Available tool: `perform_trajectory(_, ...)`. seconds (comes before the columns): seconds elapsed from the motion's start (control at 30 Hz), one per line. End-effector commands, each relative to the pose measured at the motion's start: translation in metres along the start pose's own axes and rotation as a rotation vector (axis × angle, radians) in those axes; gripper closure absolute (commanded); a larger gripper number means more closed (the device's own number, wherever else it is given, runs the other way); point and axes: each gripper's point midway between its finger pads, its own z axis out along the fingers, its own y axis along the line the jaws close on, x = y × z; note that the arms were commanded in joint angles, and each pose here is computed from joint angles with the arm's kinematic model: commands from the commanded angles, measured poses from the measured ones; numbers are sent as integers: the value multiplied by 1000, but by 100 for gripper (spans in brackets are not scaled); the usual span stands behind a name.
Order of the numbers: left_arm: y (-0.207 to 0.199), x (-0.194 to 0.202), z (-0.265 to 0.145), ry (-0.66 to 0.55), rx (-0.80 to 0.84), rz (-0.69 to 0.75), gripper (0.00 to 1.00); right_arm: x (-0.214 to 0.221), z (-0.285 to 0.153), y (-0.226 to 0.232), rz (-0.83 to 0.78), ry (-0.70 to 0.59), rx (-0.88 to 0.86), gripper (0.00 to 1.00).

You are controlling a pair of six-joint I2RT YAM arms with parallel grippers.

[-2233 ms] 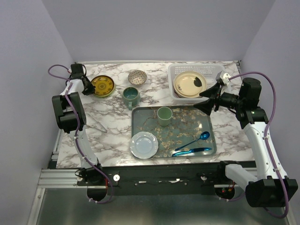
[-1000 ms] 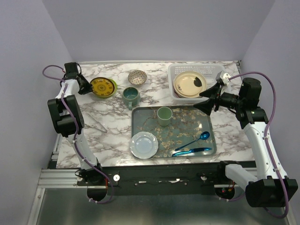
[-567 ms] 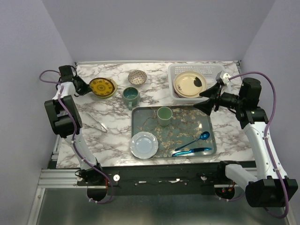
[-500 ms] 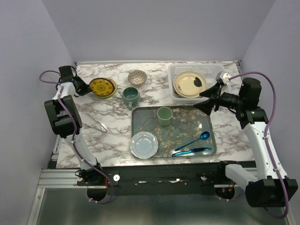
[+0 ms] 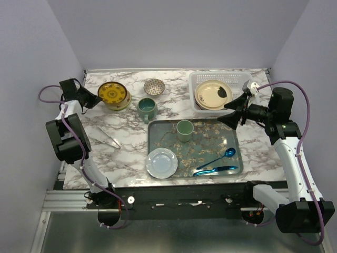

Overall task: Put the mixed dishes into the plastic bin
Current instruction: Pick up the plate at the center of the board.

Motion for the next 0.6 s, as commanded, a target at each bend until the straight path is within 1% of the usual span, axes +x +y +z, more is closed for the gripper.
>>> perform_trajectory(0.0,-46,-19,-31,-84,193,-26,100,4,0,-2,-2,8,4,21)
perform_trajectory(0.1,-63,-17,-46,-100,274,-43,100,4,0,-2,-4,8,3,21)
perform_trajectory(0.13,-60,-11,-47,-93,279,-57,100,5,0,-2,-1,8,0,21)
perform_trajectory(0.17,-70,-10,-57,-94,312,-65,100,4,0,-2,-1,7,-2,21)
perform_trajectory(0.23,-73,-2,-63,-96,340,-73,100,4,1,-1,-1,6,-6,21)
perform_trajectory(0.3,-86,2,-77,-108,385,-65,100,4,1,0,2,5,-12,21)
perform_trajectory(0.43,-103,34,-91,-78,450,-60,100,3,1,3,4,-1,-28,21)
perform_trajectory(0.47,-113,39,-102,-86,479,-43,100,4,1,4,8,-1,-33,21)
perform_trajectory(0.53,-118,52,-107,-84,496,-38,100,3,1,6,9,-5,-49,21)
perform_trajectory(0.57,-132,65,-115,-74,529,-13,100,3,2,7,14,-6,-54,21)
